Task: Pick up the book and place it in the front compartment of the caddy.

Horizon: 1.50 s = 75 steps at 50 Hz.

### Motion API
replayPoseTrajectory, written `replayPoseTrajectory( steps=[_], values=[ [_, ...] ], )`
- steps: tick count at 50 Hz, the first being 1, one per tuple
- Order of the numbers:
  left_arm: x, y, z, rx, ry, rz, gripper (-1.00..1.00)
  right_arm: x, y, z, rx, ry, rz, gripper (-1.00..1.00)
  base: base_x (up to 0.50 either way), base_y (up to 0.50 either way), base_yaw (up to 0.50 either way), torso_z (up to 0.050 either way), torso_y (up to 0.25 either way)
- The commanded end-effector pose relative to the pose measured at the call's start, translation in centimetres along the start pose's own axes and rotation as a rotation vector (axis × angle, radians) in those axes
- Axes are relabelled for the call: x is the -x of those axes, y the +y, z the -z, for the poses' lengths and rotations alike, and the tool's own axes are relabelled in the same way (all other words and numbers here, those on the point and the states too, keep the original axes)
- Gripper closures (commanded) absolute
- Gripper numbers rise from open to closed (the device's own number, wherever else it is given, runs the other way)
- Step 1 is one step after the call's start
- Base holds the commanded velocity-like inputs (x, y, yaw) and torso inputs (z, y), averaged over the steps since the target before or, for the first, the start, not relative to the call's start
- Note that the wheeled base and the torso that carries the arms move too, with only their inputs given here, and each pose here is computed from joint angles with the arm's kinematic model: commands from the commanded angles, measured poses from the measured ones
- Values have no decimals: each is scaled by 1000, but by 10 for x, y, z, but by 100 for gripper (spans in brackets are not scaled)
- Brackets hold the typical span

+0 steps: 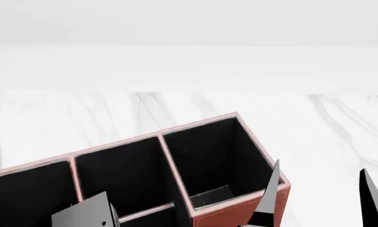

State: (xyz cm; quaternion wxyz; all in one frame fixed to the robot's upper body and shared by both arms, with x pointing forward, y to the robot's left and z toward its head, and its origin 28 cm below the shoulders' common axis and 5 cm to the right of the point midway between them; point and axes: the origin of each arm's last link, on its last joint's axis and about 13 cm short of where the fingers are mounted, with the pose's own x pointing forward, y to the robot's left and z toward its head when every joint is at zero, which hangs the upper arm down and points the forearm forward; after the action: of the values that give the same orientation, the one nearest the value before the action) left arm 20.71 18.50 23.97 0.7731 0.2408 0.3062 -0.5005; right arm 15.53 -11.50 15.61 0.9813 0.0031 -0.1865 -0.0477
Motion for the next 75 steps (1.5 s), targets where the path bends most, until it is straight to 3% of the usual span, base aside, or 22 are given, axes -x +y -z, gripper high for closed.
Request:
replayPoseTrajectory(
  steps=[1,14,41,53,67,75],
  values=[
    [19,16,-30,-34,-26,-54,100,0,0,1,-1,2,-2,-100,0,0,0,0,15],
    [38,31,-62,-82,-28,-132,100,0,-1,0,-6,1,3,-100,0,0,0,0,0],
    [71,70,-113,-85,-9,-225,100,-1,-3,-1,-16,-3,10,-100,0,0,0,1,1],
    [65,85,-120,-126,53,-284,100,-1,-3,-1,-20,-4,14,-100,0,0,0,0,2],
    [45,105,-112,-94,99,-289,100,-1,-4,1,-24,1,20,-100,0,0,0,0,1],
    [36,108,-104,-87,111,-279,100,-1,-5,1,-25,0,23,-100,0,0,0,0,1]
  ],
)
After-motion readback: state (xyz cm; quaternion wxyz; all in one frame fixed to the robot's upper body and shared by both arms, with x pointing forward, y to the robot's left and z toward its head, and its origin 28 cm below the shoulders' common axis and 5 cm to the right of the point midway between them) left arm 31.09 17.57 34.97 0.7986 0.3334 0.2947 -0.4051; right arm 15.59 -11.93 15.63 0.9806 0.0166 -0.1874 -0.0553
